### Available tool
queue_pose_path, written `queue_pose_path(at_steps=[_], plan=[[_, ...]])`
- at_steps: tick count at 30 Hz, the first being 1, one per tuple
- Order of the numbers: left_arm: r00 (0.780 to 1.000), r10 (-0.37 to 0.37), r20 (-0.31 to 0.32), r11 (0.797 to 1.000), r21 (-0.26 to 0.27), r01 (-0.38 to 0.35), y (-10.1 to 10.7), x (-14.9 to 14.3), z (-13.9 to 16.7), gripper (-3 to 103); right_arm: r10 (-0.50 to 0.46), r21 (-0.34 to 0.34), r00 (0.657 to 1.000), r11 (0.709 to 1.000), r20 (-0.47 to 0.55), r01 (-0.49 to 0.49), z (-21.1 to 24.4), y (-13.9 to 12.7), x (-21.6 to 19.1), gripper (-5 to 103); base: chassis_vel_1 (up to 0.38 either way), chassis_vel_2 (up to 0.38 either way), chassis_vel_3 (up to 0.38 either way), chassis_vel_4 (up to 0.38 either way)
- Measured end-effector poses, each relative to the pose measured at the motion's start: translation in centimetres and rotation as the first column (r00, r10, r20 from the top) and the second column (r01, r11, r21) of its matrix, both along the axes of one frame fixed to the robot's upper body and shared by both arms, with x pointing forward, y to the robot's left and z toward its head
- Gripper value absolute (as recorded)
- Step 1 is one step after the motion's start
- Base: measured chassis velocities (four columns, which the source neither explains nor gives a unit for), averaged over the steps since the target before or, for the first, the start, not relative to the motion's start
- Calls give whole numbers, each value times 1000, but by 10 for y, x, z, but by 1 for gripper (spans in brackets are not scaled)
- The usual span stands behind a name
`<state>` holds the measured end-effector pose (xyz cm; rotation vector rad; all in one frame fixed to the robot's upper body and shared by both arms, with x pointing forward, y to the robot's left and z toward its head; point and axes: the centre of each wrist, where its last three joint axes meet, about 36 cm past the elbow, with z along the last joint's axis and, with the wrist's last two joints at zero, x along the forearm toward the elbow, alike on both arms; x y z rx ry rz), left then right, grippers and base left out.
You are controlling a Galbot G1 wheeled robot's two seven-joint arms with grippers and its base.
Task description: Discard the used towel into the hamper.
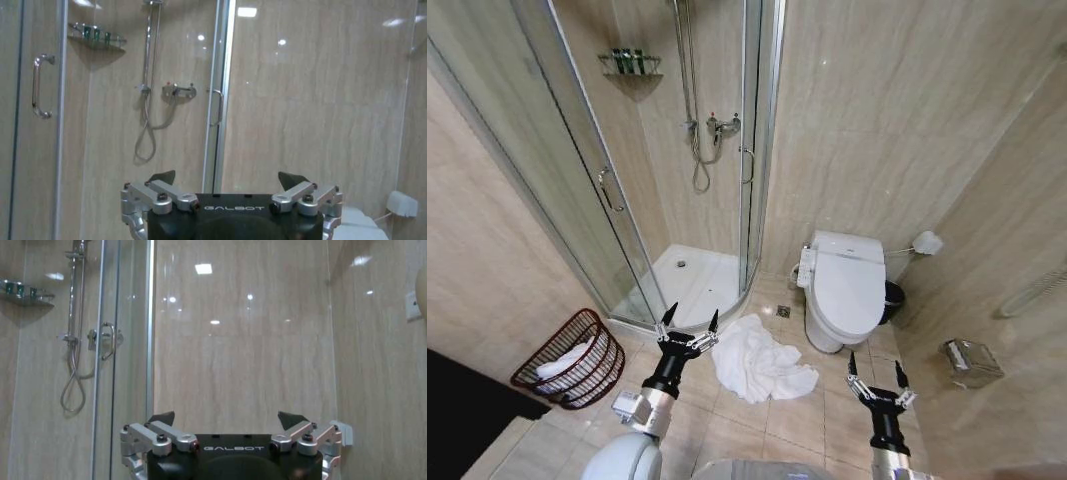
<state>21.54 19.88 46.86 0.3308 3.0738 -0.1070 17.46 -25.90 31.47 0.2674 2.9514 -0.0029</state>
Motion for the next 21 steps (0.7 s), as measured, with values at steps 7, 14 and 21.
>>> queue_pose_path(at_steps=[7, 14, 21], plan=[[1000, 0, 0, 1000, 0, 0, 0, 0, 0, 100, 9, 22, 999, 1000, 31, -9, 3, -2, 1, 100, 0, 0, 0, 0], [1000, 0, 0, 1000, 0, 0, 0, 0, 0, 100, 14, 20, 999, 1000, 48, -15, 5, -2, 1, 100, 0, 0, 0, 0], [1000, 0, 0, 1000, 0, 0, 0, 0, 0, 100, 12, 21, 998, 1000, 67, -13, 9, -5, 1, 100, 0, 0, 0, 0]])
